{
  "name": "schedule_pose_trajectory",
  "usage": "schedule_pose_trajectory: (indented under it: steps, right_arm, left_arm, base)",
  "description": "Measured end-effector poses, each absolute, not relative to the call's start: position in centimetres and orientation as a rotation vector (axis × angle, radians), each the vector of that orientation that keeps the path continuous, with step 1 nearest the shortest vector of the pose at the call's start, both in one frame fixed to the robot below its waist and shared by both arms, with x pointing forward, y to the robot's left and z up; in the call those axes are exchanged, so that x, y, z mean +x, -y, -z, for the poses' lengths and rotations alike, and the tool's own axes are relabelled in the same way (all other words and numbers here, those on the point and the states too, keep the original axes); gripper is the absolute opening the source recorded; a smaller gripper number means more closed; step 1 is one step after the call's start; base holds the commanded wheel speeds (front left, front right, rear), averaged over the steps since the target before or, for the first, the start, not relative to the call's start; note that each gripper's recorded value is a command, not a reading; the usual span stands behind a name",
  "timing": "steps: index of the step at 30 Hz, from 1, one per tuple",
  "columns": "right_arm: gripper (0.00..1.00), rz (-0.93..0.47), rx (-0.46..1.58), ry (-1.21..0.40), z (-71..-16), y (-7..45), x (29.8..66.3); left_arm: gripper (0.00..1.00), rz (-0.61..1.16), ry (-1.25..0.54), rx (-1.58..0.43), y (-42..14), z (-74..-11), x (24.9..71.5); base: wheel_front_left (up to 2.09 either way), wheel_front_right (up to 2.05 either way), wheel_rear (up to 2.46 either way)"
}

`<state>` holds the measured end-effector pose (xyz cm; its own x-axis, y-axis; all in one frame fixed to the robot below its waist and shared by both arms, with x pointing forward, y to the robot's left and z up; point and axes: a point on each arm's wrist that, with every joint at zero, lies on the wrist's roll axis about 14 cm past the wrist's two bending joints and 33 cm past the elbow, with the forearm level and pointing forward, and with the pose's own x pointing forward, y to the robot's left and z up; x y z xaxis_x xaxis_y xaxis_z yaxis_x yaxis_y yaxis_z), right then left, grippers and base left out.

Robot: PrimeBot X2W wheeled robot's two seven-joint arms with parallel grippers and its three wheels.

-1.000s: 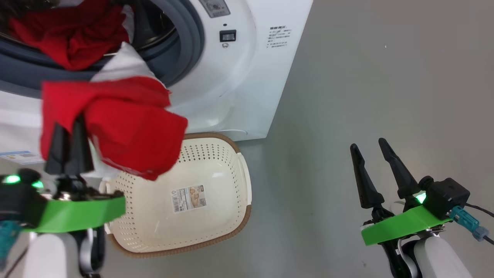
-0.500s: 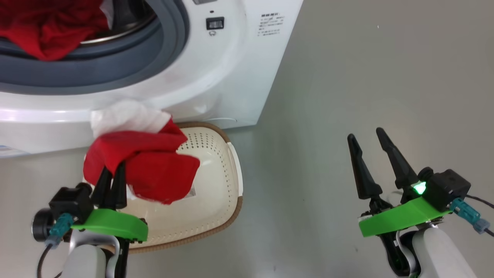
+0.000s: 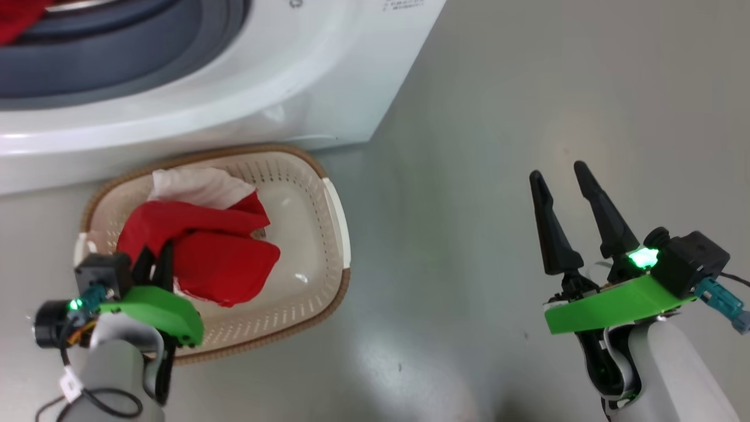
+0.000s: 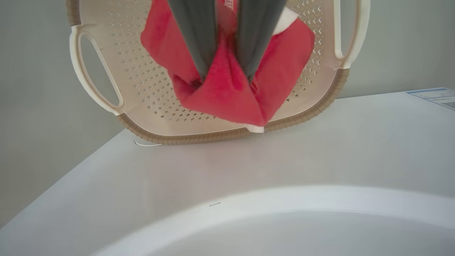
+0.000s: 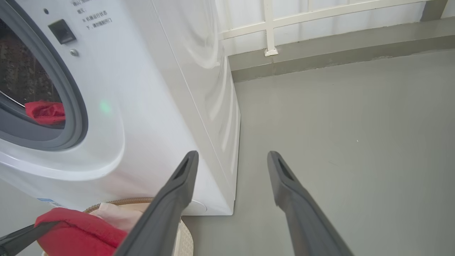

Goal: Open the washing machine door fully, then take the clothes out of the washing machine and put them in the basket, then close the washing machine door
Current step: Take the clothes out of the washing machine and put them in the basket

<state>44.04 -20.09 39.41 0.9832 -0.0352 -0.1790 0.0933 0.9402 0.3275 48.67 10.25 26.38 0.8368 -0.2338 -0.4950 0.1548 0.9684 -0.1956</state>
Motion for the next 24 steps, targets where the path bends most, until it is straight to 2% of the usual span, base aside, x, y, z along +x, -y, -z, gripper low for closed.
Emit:
schedule_pose_trajectory:
  steps: [10,11,18,20,23,24]
  right_arm:
    - [1.0,0.089,0.328,-0.229,-36.3,20.8,45.0]
    - [1.0,0.09,0.325,-0.235,-35.9,20.9,45.1]
    - [1.0,0.101,0.32,-0.282,-33.8,21.0,45.0]
    - [1.0,0.099,0.322,-0.286,-33.6,20.9,45.0]
    - [1.0,0.093,0.325,-0.282,-33.8,20.7,45.1]
    - [1.0,0.092,0.325,-0.279,-33.9,20.7,45.2]
  left_arm:
    - [0.0,0.255,-0.671,-0.135,-8.9,-20.7,49.2]
    - [0.04,0.258,-0.686,-0.134,-8.8,-20.1,49.1]
    - [0.11,0.273,-0.748,-0.141,-8.1,-17.4,48.6]
    - [0.16,0.262,-0.747,-0.15,-8.2,-17.3,48.7]
    - [0.49,0.255,-0.745,-0.149,-8.5,-17.5,48.8]
    - [0.78,0.253,-0.742,-0.149,-8.6,-17.6,48.9]
  base:
    - [0.0,0.0,0.0]
    - [0.0,0.0,0.0]
    - [0.0,0.0,0.0]
    - [0.0,0.0,0.0]
    - [0.0,0.0,0.0]
    - [0.0,0.0,0.0]
